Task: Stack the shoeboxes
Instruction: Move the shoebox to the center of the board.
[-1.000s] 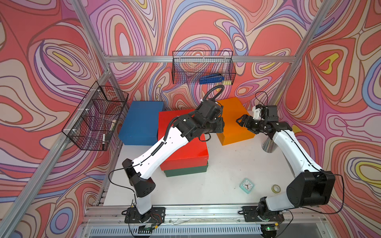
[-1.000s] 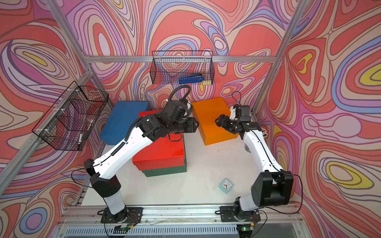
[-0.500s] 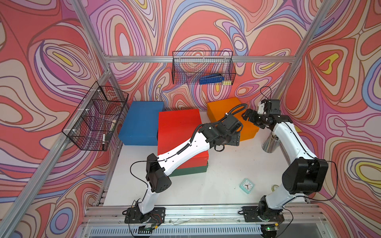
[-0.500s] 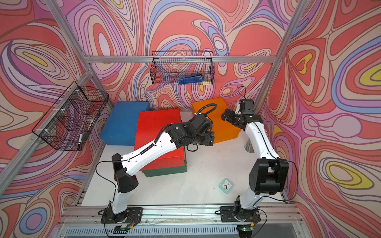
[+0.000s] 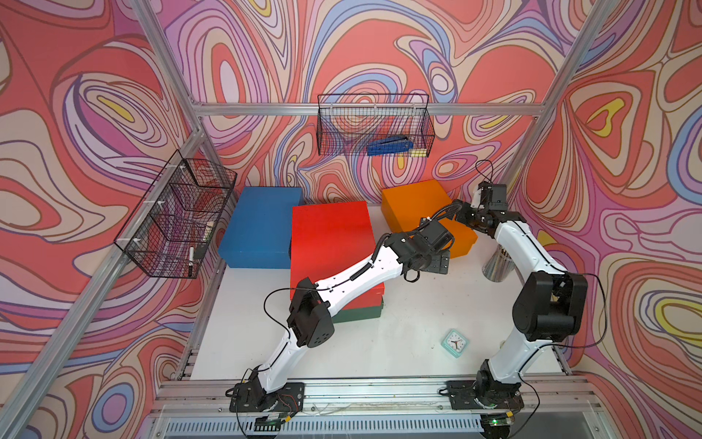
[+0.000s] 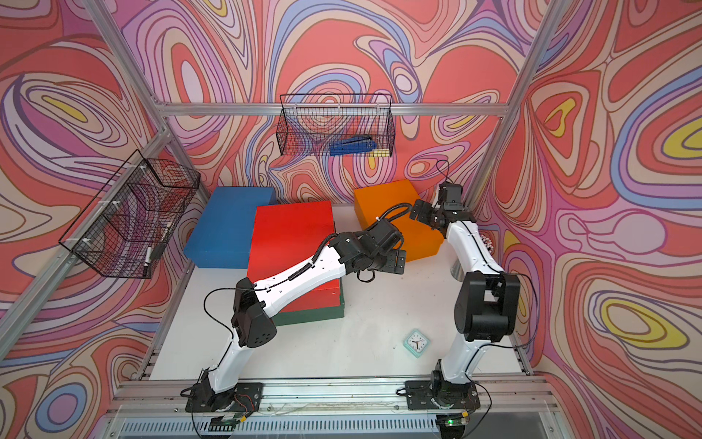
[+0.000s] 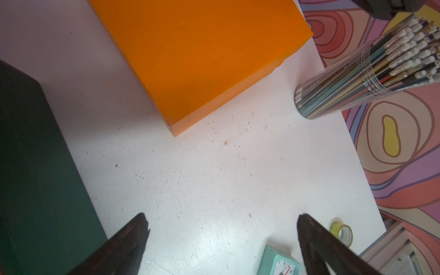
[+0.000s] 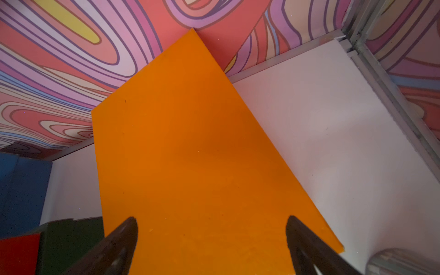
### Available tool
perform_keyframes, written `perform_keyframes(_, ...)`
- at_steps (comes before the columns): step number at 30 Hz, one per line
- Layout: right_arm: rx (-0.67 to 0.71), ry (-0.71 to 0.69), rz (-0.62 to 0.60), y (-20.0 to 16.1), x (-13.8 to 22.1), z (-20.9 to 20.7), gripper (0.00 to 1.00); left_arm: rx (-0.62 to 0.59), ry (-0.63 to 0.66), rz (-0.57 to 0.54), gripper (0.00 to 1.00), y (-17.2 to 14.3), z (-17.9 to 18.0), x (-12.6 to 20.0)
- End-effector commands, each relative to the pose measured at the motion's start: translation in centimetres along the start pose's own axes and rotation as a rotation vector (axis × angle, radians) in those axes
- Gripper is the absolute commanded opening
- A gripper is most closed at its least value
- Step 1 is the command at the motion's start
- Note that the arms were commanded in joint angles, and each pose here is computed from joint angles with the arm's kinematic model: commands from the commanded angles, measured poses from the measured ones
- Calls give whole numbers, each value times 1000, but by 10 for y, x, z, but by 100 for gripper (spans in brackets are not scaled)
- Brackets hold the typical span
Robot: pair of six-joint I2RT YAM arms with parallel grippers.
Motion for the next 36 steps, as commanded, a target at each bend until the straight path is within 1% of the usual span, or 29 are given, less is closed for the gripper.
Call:
perform_keyframes(1, 48, -61, -80, 17, -12, -15, 98, 63, 9, -14, 100, 14, 13, -19)
perform_keyframes(5, 65, -78, -79, 21, -26, -22, 98, 104, 18, -21, 100, 21, 23, -33)
perform_keyframes(9, 68, -104, -58, 20, -43, -31, 98, 148, -21, -18, 100, 27, 25, -48)
perform_keyframes(12, 71, -97, -41, 20, -54, -32, 98, 171, -40, -18, 100, 29, 25, -57)
perform_keyframes(18, 70, -78, 10, 7, -74, -33, 96, 199, -53, -18, 100, 32, 26, -66)
perform_keyframes(23, 22, -25, 64, -10, -82, -28, 94, 224, -30, -22, 100, 36, 36, -68)
perform_keyframes(26, -20, 14, 87, -21, -83, -24, 93, 236, -4, -26, 100, 38, 45, -67)
perform_keyframes(30, -69, 76, 102, -31, -75, -12, 91, 263, 6, -36, 100, 42, 57, -64)
perform_keyframes(36, -86, 73, 149, -54, -59, -7, 90, 283, 39, -57, 100, 42, 76, -64)
Point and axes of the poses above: each gripper's point midway between its finger pads, its own x axis back along the fingers, its own z axis along the line the jaws close on, y = z × x, the point moved 1 cm from there along x, back along the fingers, and after that the axes turned 1 degree about x, right-handed, at the moved point
